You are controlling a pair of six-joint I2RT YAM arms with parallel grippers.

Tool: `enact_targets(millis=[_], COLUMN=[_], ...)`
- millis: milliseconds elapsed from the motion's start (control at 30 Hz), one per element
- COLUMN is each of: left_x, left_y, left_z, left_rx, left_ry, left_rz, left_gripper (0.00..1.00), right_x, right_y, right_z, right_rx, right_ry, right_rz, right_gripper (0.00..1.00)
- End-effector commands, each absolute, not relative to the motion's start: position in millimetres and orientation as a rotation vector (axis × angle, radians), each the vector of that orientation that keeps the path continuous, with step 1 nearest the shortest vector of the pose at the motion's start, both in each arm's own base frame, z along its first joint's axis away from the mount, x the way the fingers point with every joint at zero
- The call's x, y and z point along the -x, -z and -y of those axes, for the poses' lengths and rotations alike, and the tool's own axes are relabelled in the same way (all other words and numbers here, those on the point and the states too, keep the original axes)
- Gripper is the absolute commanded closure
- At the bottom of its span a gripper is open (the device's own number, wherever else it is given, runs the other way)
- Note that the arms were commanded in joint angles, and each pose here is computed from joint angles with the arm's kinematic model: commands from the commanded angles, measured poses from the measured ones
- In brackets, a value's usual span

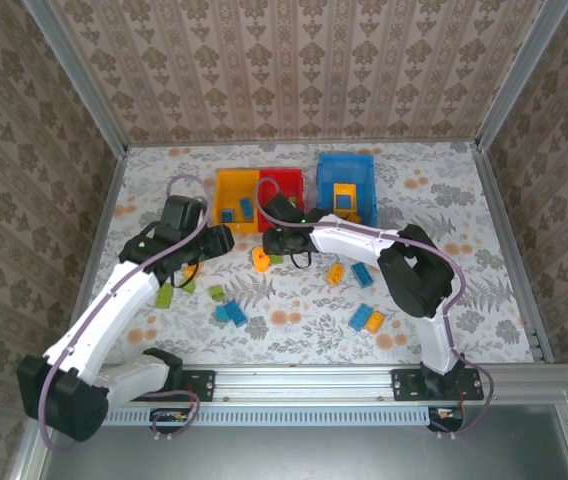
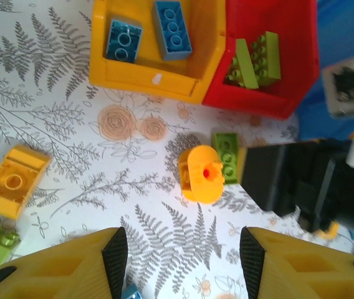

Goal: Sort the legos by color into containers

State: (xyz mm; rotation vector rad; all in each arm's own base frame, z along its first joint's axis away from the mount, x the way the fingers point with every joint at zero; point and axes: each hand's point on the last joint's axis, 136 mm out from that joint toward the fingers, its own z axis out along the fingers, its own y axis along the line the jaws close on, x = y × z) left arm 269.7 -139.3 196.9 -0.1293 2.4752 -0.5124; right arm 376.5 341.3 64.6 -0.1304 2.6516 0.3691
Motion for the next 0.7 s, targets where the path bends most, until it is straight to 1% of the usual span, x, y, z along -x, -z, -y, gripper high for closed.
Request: enact_targets(millis=[0, 267, 400, 667], left_x=[-255.6, -245.2, -244.1, -243.2], left_y=[-210.6, -218.6, -218.6, -216.3], left_z=[141.8, 138.9, 138.2, 141.1], left_rx=[0.060, 0.041, 0.041, 0.037], left_ry=[0.582, 0.607, 0.610, 0.634], left_rz=[-2.429, -2.409, -2.410, -2.409], left_gripper=[0.46, 0.46, 0.46, 0.46], right_x=[-378.9, -386.6, -380.4, -369.5], right_y=[-55.3, -40.9, -32.2, -14.8], right_z=[-334.8, -346.4, -350.5, -343.7], right_rx=[0.086, 0.081, 0.107, 0.118], right_ry=[-0.266, -0.259, -0.234, -0.149], right_rz=[-2.689, -2.706, -2.744, -2.803], right_gripper=[0.51, 0.45, 0.43, 0.44])
